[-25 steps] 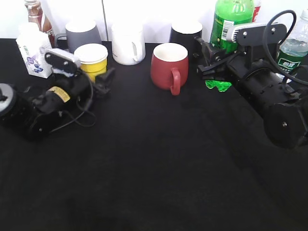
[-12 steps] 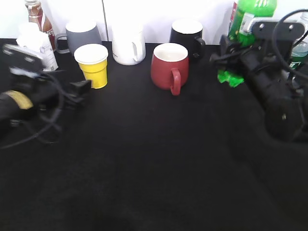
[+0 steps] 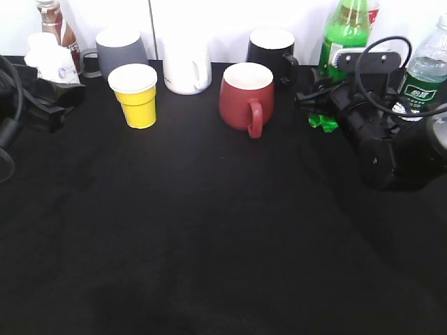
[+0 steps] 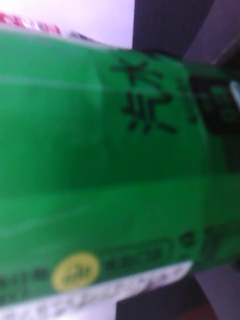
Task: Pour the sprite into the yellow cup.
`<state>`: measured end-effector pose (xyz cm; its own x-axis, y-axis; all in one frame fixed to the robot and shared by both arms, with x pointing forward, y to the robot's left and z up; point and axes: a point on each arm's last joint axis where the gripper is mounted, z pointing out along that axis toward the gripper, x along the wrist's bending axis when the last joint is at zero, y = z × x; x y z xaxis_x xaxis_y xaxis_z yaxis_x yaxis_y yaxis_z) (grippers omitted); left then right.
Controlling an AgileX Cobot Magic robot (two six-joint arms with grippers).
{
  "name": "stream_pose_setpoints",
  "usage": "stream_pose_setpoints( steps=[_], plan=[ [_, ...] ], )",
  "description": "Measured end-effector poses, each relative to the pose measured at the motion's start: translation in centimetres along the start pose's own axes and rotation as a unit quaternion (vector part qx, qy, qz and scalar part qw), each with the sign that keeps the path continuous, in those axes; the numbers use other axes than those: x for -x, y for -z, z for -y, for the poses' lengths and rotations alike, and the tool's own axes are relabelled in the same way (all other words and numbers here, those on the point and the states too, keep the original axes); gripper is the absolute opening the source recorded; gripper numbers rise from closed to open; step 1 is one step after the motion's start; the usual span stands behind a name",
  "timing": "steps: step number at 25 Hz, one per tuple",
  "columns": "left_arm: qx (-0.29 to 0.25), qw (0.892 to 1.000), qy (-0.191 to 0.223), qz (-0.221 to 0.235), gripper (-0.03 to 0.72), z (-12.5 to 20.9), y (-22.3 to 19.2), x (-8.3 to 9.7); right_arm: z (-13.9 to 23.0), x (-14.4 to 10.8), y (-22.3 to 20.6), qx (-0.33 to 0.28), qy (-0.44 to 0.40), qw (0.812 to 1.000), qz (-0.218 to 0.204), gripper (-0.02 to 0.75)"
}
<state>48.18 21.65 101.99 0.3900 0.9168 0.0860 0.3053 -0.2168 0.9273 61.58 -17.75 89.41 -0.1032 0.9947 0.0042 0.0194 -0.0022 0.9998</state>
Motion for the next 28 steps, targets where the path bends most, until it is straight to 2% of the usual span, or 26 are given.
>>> stream_pose_setpoints(
  steps=[3,4,7,14,19,21,23,24,25,26,28],
  plan=[
    [-0.002,1.000,0.001,0.000,0.585,0.0,0.0,0.0,0.0,-0.1,0.0,-0.001,0.001,1.000,-0.002,0.559],
    [-0.002,1.000,0.001,0.000,0.585,0.0,0.0,0.0,-0.2,-0.1,-0.1,0.010,0.000,1.000,-0.001,0.577],
    [-0.002,1.000,0.020,-0.005,0.585,0.0,0.0,-0.1,-0.1,-0.5,0.6,0.010,-0.001,1.000,-0.001,0.586],
    [-0.017,1.000,0.024,-0.007,0.584,0.3,0.0,-0.1,0.6,0.1,3.7,-0.020,0.010,1.000,-0.002,0.587],
    [-0.027,0.999,0.024,-0.007,0.584,0.5,0.0,-0.1,-2.3,0.9,7.2,-0.019,-0.002,1.000,-0.015,0.587],
    [-0.054,0.998,0.042,-0.012,0.584,0.9,0.3,-0.2,-3.5,0.8,8.1,-0.075,-0.010,0.997,-0.035,0.587],
    [-0.137,0.987,0.080,-0.018,0.584,2.0,0.7,-0.2,-5.9,0.6,9.6,-0.158,-0.025,0.985,-0.059,0.587],
    [-0.186,0.978,0.092,-0.018,0.584,2.1,1.1,-0.1,-7.6,0.3,10.3,-0.206,-0.033,0.975,-0.076,0.587],
    [-0.238,0.966,0.100,-0.016,0.584,2.2,1.5,0.0,-8.8,0.0,11.2,-0.273,-0.037,0.956,-0.096,0.587],
    [-0.292,0.950,0.110,-0.011,0.584,2.0,2.0,0.1,-10.1,-0.4,12.0,-0.333,-0.038,0.935,-0.115,0.587],
    [-0.394,0.911,0.121,0.001,0.584,1.2,3.3,0.3,-11.7,-0.6,13.8,-0.459,-0.029,0.878,-0.132,0.577]
  ],
)
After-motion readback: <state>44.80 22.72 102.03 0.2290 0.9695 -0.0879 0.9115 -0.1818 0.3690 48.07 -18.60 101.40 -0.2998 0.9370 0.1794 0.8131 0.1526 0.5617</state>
